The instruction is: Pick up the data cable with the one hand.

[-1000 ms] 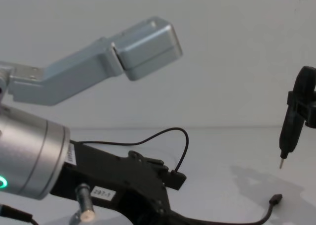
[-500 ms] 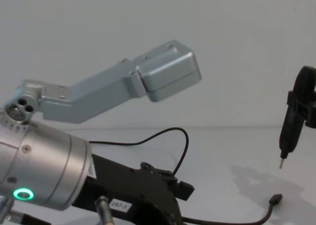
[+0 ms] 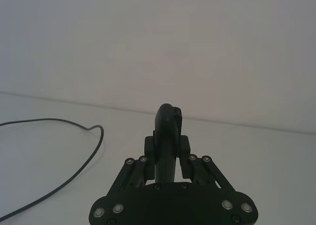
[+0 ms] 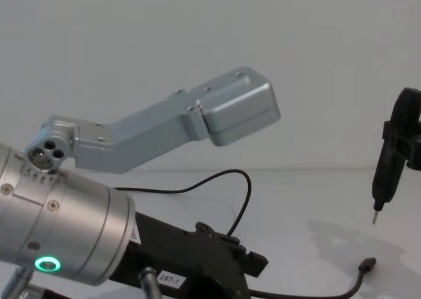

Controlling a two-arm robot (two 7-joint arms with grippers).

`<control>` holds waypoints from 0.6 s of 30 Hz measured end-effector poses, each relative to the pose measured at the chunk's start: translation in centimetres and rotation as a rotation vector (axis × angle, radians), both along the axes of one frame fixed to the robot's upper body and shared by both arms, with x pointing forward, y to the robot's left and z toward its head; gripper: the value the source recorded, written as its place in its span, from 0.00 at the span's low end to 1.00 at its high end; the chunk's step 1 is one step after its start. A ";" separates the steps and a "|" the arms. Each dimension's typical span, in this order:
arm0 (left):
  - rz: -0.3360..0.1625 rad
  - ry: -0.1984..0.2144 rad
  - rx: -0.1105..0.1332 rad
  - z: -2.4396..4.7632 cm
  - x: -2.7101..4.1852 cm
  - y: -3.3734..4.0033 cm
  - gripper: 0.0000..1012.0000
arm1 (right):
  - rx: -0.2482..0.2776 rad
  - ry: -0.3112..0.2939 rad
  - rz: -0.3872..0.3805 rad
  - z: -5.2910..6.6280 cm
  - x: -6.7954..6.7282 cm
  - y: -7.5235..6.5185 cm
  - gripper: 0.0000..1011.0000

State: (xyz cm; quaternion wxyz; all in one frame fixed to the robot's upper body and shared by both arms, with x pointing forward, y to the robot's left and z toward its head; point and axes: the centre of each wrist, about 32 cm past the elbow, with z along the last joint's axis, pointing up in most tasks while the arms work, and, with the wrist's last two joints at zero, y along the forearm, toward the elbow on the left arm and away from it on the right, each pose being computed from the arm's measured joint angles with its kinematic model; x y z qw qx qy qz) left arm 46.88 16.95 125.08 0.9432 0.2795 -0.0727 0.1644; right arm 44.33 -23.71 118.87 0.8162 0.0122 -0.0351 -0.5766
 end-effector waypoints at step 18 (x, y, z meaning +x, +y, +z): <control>-0.001 0.002 0.004 -0.15 0.14 -0.26 0.34 | 0.000 0.000 0.000 0.0 0.0 0.0 0.28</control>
